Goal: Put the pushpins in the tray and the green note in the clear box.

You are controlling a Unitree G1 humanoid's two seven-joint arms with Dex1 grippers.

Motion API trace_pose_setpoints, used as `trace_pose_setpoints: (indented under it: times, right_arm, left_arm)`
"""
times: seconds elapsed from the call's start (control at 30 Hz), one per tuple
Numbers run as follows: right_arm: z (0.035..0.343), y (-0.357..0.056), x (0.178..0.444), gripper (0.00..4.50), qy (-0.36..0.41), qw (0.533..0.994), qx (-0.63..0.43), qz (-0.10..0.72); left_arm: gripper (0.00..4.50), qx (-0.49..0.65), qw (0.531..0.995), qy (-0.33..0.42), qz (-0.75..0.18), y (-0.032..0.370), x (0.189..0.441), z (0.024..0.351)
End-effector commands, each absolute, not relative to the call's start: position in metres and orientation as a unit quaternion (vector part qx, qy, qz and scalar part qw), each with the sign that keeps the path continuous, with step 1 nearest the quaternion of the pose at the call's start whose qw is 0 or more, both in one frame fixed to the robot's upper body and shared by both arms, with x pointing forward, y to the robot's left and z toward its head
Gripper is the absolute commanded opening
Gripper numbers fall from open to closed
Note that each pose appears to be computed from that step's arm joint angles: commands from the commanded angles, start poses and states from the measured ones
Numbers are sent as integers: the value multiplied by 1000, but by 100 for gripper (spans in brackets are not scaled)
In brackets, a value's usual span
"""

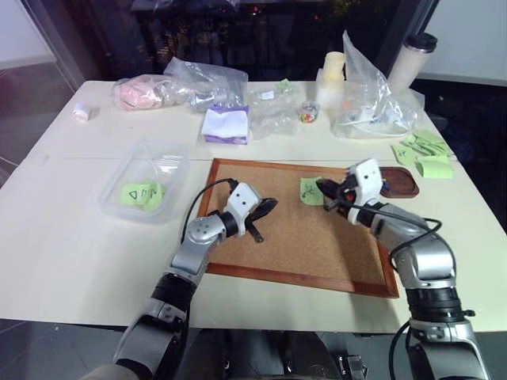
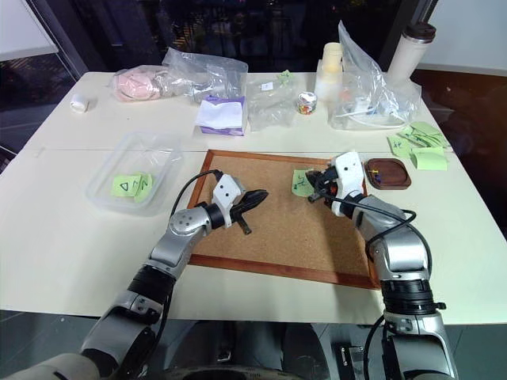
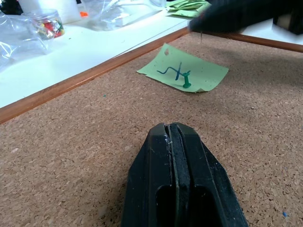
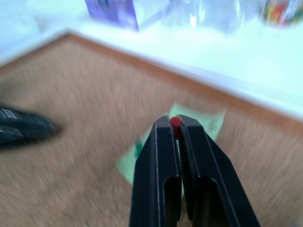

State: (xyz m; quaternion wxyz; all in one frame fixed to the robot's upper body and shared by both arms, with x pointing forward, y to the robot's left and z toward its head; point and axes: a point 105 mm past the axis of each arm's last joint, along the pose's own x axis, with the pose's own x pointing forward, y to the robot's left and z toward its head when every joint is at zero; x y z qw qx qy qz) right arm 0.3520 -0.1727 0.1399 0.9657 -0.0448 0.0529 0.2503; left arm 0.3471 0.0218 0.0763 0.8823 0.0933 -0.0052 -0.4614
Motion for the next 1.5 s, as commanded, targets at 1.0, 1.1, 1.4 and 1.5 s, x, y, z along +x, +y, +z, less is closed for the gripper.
trace_pose_setpoints:
  times: [1.0,1.1,1.4,1.5]
  right_arm:
    - [155,-316,379,33,-2,991,21,-132]
    - [155,-318,379,135,-1,990,24,-137]
    - [160,-304,379,444,-10,994,25,-105]
    - [164,-284,376,444,-15,998,26,-52]
  left_arm:
    - [0,96,879,85,-459,28,331,23]
    - [0,98,878,84,-460,27,331,23]
    - [0,98,878,84,-460,27,331,24]
    - [0,96,880,83,-459,28,332,25]
